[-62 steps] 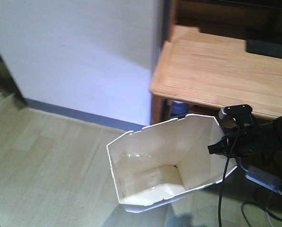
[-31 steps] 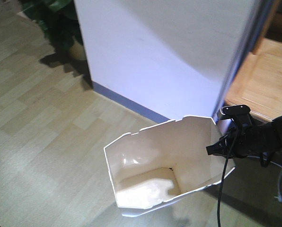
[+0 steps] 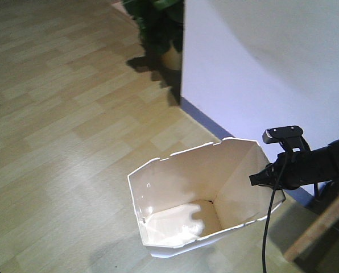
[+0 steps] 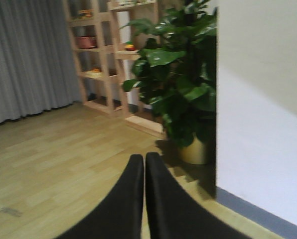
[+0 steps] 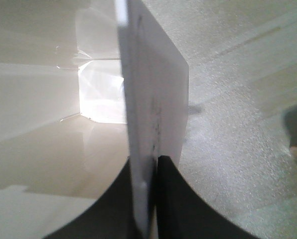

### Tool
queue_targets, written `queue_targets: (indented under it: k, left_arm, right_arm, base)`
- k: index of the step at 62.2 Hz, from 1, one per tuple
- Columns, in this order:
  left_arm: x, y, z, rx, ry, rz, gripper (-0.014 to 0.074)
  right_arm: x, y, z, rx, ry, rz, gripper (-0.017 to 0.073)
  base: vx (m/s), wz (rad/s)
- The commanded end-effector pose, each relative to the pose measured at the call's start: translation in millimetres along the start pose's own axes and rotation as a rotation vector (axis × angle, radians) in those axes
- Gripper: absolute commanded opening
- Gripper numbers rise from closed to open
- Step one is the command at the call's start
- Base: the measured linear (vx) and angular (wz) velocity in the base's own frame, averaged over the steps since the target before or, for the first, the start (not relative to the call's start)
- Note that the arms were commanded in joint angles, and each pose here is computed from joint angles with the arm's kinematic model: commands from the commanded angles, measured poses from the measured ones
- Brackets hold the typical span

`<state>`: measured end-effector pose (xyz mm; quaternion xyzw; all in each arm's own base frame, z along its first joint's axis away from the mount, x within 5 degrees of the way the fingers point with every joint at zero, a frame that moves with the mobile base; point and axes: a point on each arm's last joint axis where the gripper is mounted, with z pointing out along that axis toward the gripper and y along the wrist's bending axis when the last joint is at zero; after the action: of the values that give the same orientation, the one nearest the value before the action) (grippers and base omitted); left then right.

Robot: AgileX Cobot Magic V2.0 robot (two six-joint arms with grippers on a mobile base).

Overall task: Move trash bin to bedside with robot
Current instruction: 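Hold the bin in the right gripper while the base turns toward the bed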

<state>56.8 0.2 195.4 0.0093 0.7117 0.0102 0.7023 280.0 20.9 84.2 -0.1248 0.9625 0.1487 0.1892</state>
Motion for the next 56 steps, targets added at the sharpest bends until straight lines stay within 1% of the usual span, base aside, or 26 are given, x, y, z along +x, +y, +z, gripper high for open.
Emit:
queue_targets:
  k: [1,36,56]
  left_arm:
    - [-3.6,-0.4,-0.8,0.007,-0.077,-0.023,-0.0006]
    - [-3.6,-0.4,-0.8,0.007,-0.077,-0.023,-0.0006]
    - [-3.6,-0.4,-0.8,0.007,-0.077,-0.023,-0.0006]
  right_arm:
    - [-19.5,15.5,-18.1,-0.134,-0.103,0.061,-0.0005]
    - [-19.5,15.5,-18.1,-0.134,-0.103,0.061,-0.0005]
    - [-19.5,15.5,-18.1,-0.134,-0.103,0.061,-0.0005]
  base:
    - [0.04,0.58]
    - [0.02,0.58]
    - [0.02,0.38]
